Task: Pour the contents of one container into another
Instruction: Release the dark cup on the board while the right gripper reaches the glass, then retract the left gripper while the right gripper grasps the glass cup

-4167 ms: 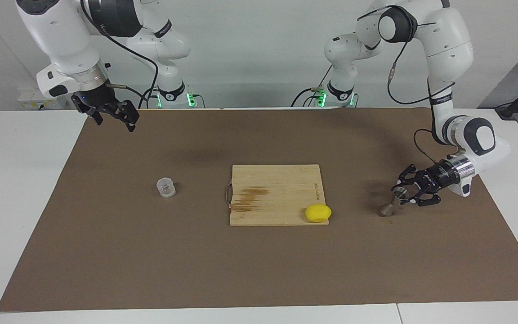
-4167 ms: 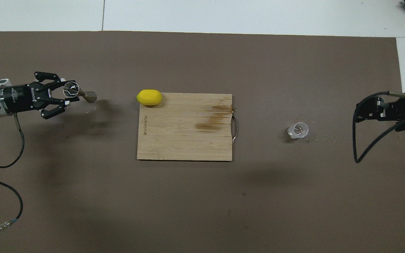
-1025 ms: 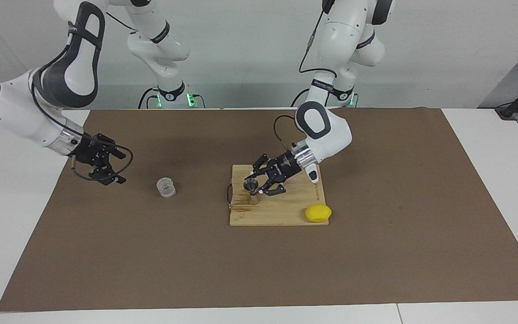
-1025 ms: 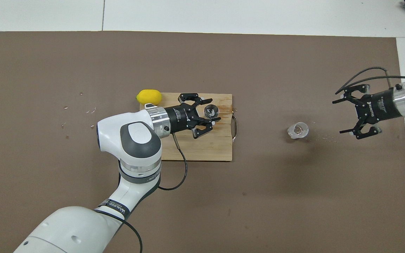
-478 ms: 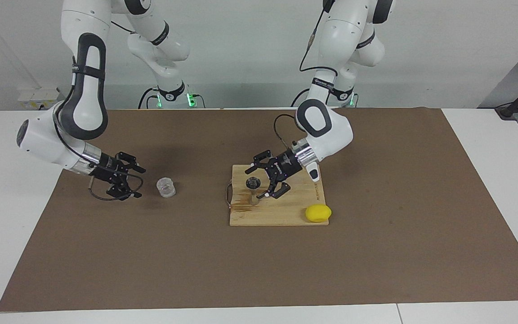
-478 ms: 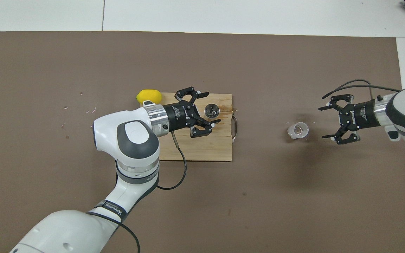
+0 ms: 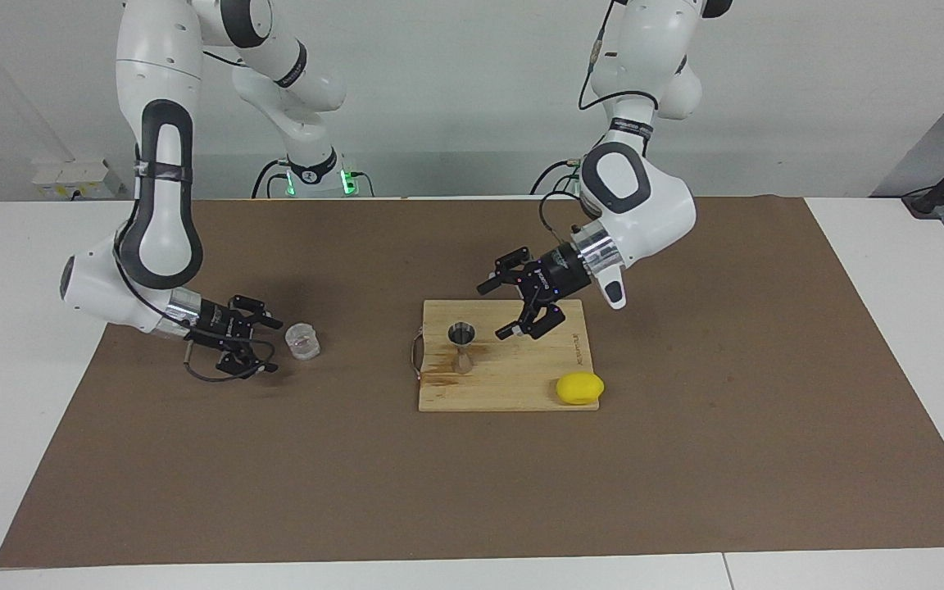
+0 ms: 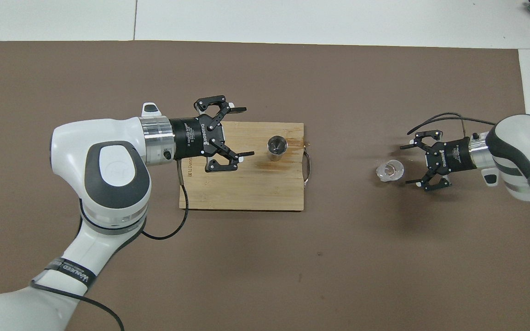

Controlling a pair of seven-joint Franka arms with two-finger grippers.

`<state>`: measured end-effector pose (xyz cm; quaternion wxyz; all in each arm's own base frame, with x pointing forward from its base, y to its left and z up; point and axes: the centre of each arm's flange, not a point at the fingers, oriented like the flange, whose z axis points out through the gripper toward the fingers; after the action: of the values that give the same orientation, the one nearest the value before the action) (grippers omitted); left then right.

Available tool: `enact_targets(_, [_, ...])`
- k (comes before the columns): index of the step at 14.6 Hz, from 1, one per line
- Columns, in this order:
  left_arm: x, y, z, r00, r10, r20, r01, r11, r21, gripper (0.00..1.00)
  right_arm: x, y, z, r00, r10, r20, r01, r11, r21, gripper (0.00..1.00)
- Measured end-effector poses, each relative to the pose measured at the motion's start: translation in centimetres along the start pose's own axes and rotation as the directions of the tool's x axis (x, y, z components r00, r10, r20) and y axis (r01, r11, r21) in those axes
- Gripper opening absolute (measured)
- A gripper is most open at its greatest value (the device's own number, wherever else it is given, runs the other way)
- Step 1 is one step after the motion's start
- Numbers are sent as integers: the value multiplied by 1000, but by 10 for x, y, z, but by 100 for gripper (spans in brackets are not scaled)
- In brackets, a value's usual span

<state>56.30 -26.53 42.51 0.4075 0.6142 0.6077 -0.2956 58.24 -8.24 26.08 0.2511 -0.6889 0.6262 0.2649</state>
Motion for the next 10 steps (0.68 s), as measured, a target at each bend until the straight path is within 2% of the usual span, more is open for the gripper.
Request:
enact_targets(3, [6,12,-41,984,128,-120,-122,991,59,100,5,7,11,1000,-13,16,13,1000,-12,100])
enact_targets(6, [-1,23,-86,927,267,-263,-252,964,91,100,10,18,22,999,-15,31,16,999,-37,100])
enact_targets(8, [-8,30,-110,855,367,-366,-339,930,140,100,7,20,27,999,-15,47,18,998,-54,100])
enact_targets(10, [-14,37,-130,753,462,-468,-414,886,207,100,3,20,29,998,-20,54,23,998,-63,100])
